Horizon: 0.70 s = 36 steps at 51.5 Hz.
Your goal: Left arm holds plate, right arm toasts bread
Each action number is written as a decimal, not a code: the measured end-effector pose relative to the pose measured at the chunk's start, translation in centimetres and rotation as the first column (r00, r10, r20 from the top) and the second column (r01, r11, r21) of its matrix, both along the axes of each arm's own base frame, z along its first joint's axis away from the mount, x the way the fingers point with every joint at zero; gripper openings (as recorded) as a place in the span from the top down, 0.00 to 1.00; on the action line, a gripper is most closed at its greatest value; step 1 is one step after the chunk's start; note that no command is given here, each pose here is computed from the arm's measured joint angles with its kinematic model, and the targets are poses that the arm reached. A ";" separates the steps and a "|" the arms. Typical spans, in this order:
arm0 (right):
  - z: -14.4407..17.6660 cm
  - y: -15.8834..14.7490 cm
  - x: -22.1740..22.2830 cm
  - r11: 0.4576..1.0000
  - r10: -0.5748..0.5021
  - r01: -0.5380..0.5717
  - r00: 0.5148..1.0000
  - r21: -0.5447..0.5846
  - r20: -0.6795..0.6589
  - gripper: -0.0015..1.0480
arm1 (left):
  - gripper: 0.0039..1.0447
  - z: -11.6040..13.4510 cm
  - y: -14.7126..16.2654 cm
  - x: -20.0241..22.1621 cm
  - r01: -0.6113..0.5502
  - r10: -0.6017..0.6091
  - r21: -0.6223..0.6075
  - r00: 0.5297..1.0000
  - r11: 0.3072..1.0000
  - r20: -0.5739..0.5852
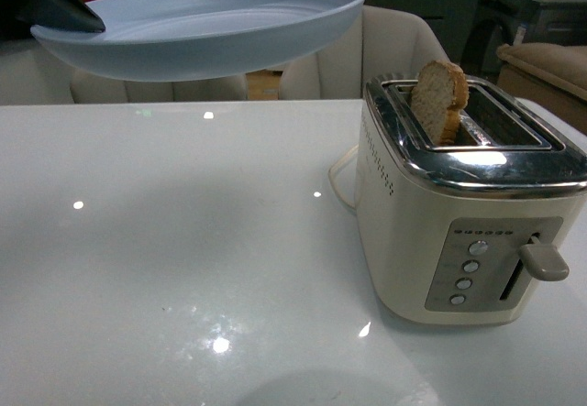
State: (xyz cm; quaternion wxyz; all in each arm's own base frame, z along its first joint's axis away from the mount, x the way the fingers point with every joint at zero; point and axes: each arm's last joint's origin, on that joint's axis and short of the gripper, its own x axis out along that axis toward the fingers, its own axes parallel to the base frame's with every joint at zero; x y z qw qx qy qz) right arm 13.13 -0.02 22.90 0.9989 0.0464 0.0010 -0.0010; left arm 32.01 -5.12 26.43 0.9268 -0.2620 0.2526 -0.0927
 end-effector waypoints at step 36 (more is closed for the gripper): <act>-4.8 0.0 -1.9 0.996 0.002 -0.002 1.000 -0.086 0.000 0.98 | 0.98 0.0 0.0 0.0 0.000 0.000 0.000 1.000 1.000 0.001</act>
